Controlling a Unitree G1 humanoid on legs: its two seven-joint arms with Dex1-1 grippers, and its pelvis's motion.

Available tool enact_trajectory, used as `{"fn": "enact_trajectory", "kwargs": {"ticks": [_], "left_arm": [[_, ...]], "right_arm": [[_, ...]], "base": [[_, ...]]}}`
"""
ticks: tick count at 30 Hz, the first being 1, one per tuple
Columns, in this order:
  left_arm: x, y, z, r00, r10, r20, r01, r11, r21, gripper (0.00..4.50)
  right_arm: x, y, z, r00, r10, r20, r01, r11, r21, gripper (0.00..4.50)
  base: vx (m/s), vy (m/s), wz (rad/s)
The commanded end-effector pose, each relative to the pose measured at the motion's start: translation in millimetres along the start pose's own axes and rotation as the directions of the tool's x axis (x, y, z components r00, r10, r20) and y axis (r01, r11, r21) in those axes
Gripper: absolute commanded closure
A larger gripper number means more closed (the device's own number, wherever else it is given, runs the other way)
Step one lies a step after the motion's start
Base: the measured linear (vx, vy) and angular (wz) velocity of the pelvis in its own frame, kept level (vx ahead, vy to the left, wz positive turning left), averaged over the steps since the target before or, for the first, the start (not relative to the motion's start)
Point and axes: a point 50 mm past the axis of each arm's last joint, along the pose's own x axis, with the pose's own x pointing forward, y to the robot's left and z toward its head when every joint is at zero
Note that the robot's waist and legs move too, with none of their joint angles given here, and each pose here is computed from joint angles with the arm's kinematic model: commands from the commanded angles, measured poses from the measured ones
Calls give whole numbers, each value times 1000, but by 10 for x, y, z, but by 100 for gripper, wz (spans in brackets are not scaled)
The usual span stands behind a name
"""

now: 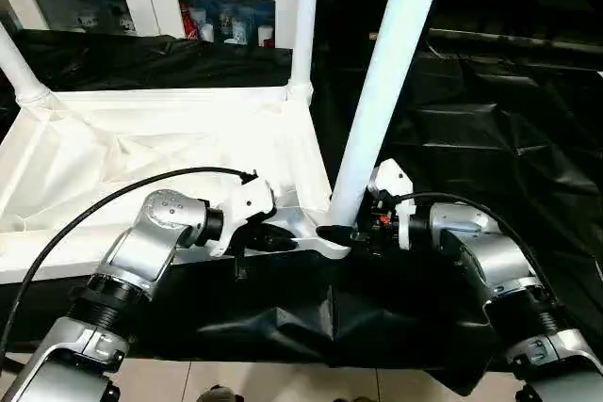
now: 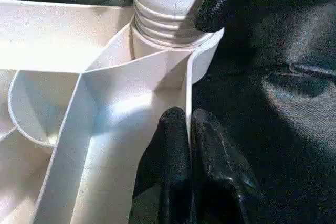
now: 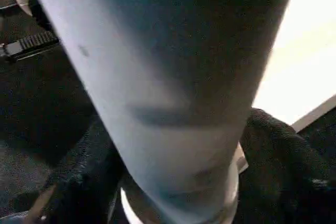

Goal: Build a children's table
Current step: Rotate leg to tighten

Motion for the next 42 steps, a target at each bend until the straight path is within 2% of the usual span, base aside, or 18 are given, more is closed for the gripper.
{"fn": "enact_trajectory", "kwargs": {"ticks": [1, 4, 9, 13, 14, 15, 16, 18, 21, 24, 30, 32, 33, 34, 36, 39, 41, 42], "left_arm": [[93, -115, 34, 993, -100, 64, 100, 995, 1, 450], [94, -108, 35, 994, -92, 62, 93, 996, 0, 450], [109, -66, 27, 997, -47, 54, 48, 999, -10, 450], [183, 69, 8, 994, 104, 28, -102, 993, -58, 450], [183, 69, 8, 994, 104, 28, -102, 993, -58, 450], [253, 131, 35, 983, 182, 30, -179, 980, -84, 450], [253, 131, 35, 983, 182, 30, -179, 980, -84, 450], [392, 187, 86, 962, 271, 19, -268, 957, -114, 450], [584, 207, 185, 939, 344, 24, -336, 929, -154, 450], [689, 189, 241, 940, 339, 29, -330, 931, -156, 450], [719, 177, 264, 950, 311, 33, -305, 944, -124, 450], [689, 172, 247, 956, 290, 35, -285, 954, -94, 450], [689, 172, 247, 956, 290, 35, -285, 954, -94, 450], [662, 166, 229, 961, 275, 36, -272, 959, -85, 450], [593, 154, 190, 969, 245, 42, -241, 968, -68, 450], [574, 152, 179, 971, 236, 44, -233, 971, -60, 450], [456, 102, 119, 988, 145, 57, -143, 989, -36, 450], [414, 78, 96, 992, 109, 57, -108, 994, -33, 450]], "right_arm": [[-22, 10, -35, 999, 4, -32, -4, 1000, 2, 144], [-27, 14, -45, 999, 10, -39, -10, 1000, 2, 175], [-18, -5, -73, 999, -33, -31, 33, 999, 17, 195], [50, -124, -174, 968, -252, -23, 253, 962, 107, 202], [50, -124, -174, 968, -252, -23, 253, 962, 107, 202], [103, -153, -221, 936, -350, -27, 349, 921, 170, 203], [103, -153, -221, 936, -350, -27, 349, 921, 170, 204], [205, -163, -253, 879, -475, -37, 467, 845, 260, 204], [339, -149, -272, 810, -582, -73, 568, 748, 344, 204], [438, -118, -250, 803, -591, -75, 572, 730, 374, 204], [504, -122, -152, 813, -582, -36, 553, 749, 365, 204], [472, -148, -80, 826, -564, 16, 523, 776, 351, 153], [472, -148, -80, 826, -564, 16, 523, 776, 351, 153], [443, -159, -51, 839, -543, 40, 500, 798, 337, 130], [344, -186, -15, 872, -485, 61, 456, 852, 258, 112], [317, -190, -10, 883, -466, 60, 442, 867, 231, 84], [125, -116, -22, 963, -264, 43, 259, 961, 93, 84], [58, -80, -31, 981, -193, 28, 191, 980, 59, 84]], "base": [[0, 0, 0], [0, 0, 0], [0, 0, 0], [0, 0, 0], [0, 0, 0], [0, 0, 0], [0, 0, 0], [0, 0, 0], [0, 0, 0], [0, 0, 0], [0, 0, 0], [0, 0, 0], [0, 0, 0], [0, 0, 0], [0, 0, 0], [0, 0, 0], [0, 0, 0], [0, 0, 0]]}}
